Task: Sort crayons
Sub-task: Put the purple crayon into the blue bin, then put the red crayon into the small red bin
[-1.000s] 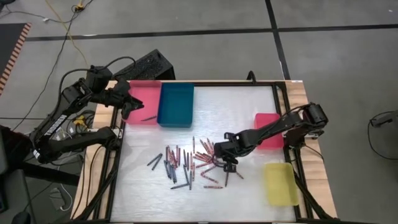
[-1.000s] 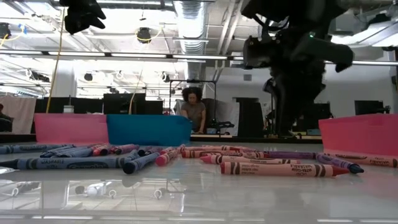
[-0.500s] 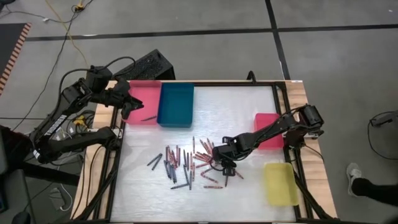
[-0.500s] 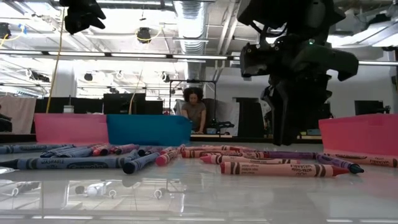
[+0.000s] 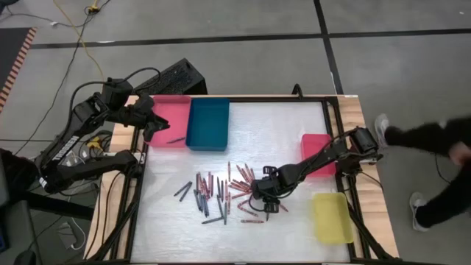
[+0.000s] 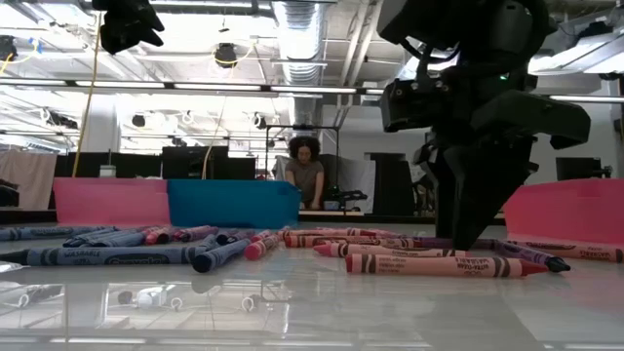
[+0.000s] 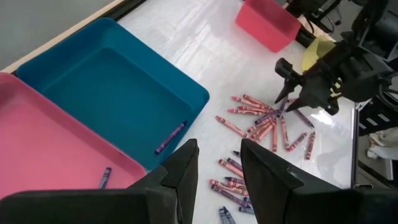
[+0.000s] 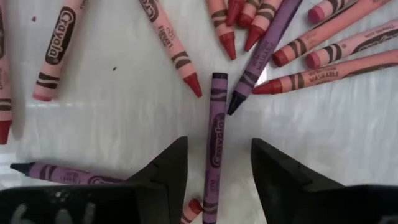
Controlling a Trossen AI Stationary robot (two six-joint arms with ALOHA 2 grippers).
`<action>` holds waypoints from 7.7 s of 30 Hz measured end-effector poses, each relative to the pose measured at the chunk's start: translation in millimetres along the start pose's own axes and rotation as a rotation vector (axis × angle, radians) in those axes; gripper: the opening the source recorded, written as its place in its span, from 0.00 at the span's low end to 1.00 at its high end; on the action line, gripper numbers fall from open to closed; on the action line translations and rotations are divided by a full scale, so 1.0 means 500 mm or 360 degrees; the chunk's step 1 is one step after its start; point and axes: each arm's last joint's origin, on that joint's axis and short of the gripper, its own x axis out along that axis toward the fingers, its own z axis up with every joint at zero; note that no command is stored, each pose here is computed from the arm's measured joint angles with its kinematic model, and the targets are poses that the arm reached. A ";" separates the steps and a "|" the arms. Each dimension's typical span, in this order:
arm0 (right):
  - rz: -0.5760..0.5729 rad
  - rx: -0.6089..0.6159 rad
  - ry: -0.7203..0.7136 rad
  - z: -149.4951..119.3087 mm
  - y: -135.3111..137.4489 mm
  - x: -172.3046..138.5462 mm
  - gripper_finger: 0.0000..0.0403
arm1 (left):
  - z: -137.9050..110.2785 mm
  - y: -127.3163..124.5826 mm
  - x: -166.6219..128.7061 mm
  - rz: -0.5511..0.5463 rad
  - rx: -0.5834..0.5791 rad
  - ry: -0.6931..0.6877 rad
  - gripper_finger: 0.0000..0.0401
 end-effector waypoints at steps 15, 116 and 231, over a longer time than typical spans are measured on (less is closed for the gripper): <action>-0.0021 0.0236 0.0038 -0.004 -0.004 0.003 0.05 | 0.001 0.001 0.003 0.0004 -0.0011 0.0010 0.27; -0.0381 0.0427 -0.0744 0.420 -0.442 -0.068 0.01 | -0.116 0.027 0.003 0.0188 0.0347 -0.0700 0.27; -0.0181 0.1256 -0.0177 0.042 -0.049 -0.138 0.24 | -0.192 0.052 0.043 0.0066 0.0133 -0.0520 0.27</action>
